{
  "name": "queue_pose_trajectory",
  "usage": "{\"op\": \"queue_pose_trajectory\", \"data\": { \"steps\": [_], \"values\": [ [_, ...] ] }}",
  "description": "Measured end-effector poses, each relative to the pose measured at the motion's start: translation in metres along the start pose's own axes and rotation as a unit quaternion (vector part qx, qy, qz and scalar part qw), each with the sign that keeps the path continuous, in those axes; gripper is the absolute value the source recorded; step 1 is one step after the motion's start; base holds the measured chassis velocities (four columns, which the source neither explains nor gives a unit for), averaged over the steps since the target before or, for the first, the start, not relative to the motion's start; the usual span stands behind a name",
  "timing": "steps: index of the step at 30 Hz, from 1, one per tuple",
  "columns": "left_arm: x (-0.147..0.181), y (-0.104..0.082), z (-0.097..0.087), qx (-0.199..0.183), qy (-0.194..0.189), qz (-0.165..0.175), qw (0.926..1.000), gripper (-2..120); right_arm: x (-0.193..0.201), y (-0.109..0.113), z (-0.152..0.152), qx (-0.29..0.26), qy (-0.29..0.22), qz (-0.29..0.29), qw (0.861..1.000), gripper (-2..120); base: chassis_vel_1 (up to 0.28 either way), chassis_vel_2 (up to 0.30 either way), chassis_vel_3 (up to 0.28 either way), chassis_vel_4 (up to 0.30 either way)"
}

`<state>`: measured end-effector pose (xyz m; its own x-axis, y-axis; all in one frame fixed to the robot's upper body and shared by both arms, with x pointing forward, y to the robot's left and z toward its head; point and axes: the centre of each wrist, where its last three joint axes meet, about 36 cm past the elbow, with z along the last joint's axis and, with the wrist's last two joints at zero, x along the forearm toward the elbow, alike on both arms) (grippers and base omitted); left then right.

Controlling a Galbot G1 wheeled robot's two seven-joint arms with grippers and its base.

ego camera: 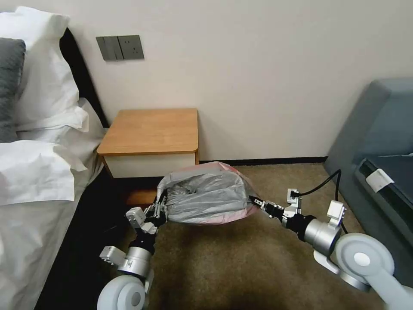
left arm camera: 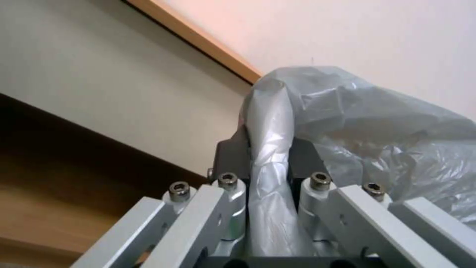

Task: Pick up the garbage bag from the table and place it over the trash can.

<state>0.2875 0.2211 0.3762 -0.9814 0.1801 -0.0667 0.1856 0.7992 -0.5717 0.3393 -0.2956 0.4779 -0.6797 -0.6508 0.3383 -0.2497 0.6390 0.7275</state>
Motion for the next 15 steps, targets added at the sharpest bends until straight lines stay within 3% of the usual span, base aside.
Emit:
{"op": "queue_pose_trajectory", "data": {
  "steps": [9,15],
  "values": [
    [-0.002,-0.003,-0.005,0.026,0.005,-0.001,0.9996,9,-0.01,-0.014,0.014,-0.008,0.006,0.006,1.0,0,0.0,0.0,0.0,0.0],
    [-0.004,-0.004,-0.007,0.036,0.013,-0.014,0.9992,9,-0.01,-0.01,0.02,0.036,-0.006,0.004,0.999,0,0.0,0.0,0.0,0.0]
  ]
}}
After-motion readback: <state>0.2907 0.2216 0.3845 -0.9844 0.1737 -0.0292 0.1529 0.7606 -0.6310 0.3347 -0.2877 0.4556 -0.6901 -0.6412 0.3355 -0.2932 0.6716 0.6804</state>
